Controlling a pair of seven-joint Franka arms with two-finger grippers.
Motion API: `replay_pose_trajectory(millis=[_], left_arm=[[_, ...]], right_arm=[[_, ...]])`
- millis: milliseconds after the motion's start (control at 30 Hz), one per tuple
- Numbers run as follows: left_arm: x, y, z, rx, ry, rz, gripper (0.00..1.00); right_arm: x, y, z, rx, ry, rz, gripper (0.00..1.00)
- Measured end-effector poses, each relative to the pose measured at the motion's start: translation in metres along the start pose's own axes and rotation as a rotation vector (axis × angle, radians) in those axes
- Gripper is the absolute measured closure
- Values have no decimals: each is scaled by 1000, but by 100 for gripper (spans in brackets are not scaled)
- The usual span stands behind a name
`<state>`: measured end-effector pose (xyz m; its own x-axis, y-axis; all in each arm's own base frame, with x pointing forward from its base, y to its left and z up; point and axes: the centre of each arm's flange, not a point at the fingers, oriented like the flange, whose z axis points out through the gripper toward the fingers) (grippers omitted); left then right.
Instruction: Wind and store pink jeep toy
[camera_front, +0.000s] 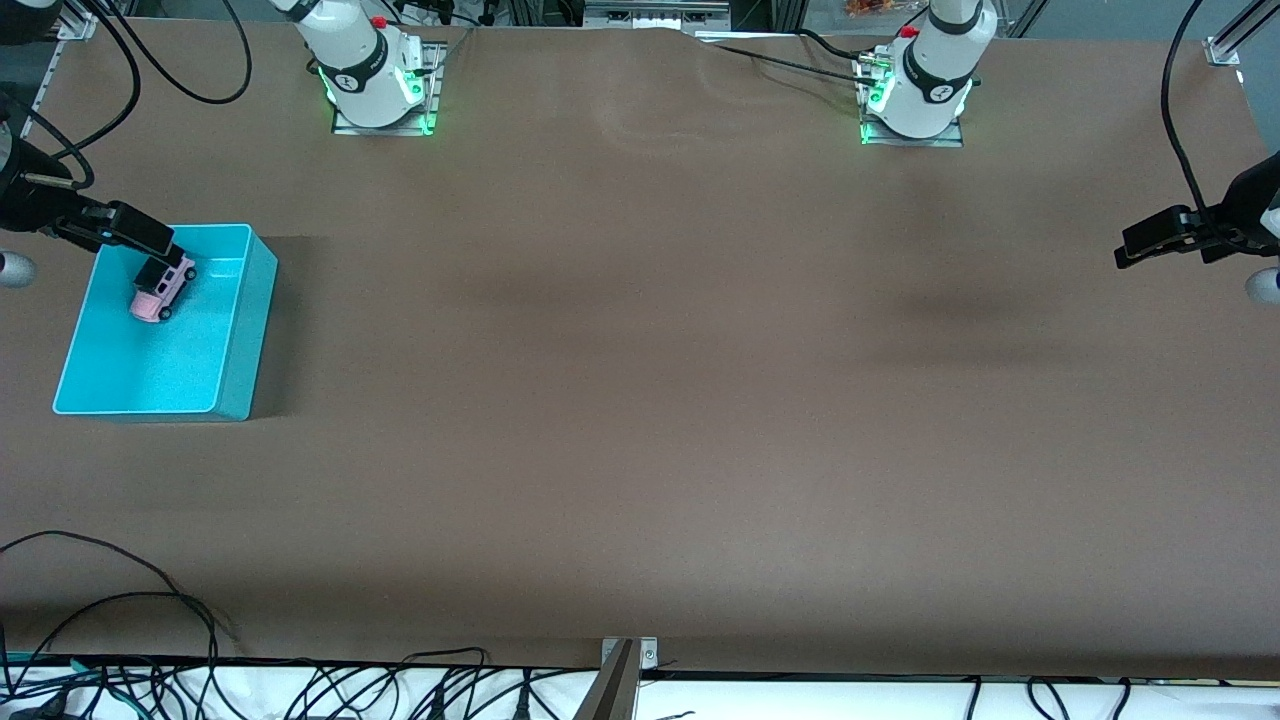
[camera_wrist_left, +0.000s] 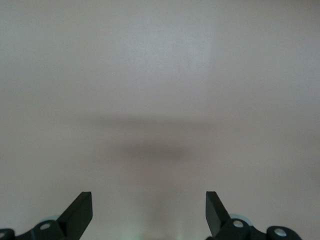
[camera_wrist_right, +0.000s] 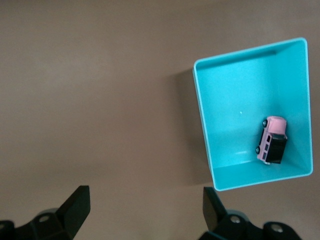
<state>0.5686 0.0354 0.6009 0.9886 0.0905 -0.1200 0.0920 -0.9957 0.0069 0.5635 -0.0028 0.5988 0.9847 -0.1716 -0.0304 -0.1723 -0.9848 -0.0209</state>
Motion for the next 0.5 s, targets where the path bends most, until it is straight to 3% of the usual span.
replay_pose_trajectory(millis=[500], left_arm=[[0,0,0,0,3,0,0]], right_arm=[[2,22,-25,1,-7,-5,0]])
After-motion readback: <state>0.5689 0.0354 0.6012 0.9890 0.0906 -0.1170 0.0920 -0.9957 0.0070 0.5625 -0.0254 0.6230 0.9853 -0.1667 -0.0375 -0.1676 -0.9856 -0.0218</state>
